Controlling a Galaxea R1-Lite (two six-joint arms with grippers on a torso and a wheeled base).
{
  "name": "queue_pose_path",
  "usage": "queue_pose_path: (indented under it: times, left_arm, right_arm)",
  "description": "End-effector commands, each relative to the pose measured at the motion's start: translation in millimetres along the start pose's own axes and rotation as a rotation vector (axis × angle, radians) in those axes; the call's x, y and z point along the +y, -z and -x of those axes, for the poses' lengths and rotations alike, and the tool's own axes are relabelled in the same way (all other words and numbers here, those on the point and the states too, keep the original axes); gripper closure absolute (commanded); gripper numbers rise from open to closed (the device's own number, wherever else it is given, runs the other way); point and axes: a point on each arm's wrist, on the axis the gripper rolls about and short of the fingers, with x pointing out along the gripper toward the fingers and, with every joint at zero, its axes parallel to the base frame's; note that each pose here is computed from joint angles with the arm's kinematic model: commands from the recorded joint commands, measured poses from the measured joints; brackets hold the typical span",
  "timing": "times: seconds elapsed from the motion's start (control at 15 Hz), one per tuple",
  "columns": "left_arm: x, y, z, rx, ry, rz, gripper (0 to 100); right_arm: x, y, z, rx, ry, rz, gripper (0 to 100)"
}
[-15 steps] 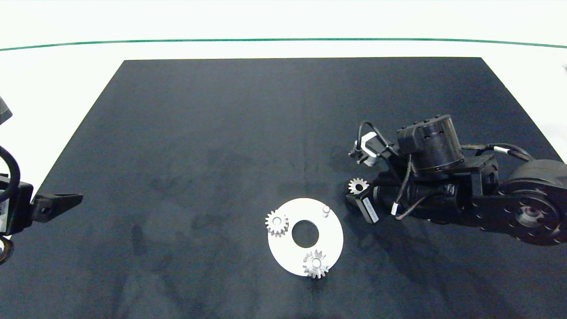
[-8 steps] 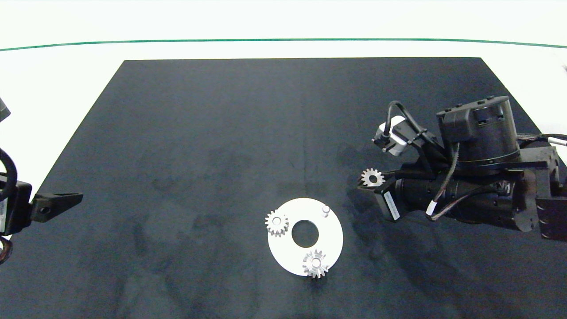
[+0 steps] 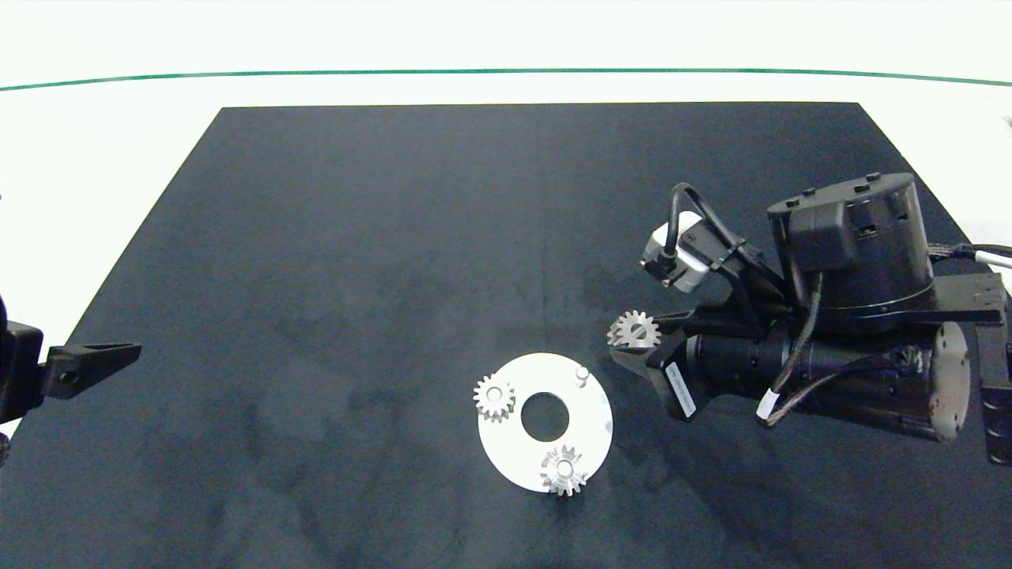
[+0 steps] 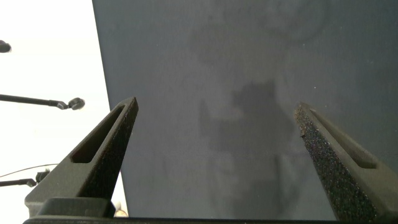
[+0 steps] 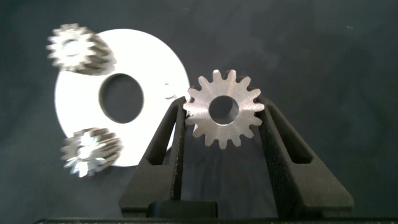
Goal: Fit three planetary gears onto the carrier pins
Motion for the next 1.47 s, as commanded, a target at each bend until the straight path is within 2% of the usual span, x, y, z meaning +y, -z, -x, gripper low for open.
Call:
queue_pose_path:
  times: [0.07, 0.6, 0.8, 1.0, 1.47]
  left_arm:
    - [0.1, 0.0, 1.5, -0.003, 0.0, -0.002, 0]
    - [-1.9, 0.3, 4.9, -0.017, 0.015, -0.005, 0]
    - [-4.2, 0.0, 4.2, -0.017, 0.03, -0.011, 0]
    - [-4.0, 0.1, 4.1, -0.017, 0.029, -0.01, 0]
    - [-4.0, 0.2, 3.4, -0.015, 0.028, -0.01, 0]
  right_arm:
    - [12.6, 1.1, -9.9, 0.016, -0.03, 0.018, 84]
    - [34.8, -2.9, -34.6, 0.047, -0.075, 0.053, 84]
    - [34.1, -2.6, -33.7, 0.052, -0.073, 0.055, 84]
    - [32.7, -0.9, -27.5, 0.098, -0.08, 0.065, 84]
    - [23.0, -2.3, -32.4, 0.101, -0.05, 0.055, 84]
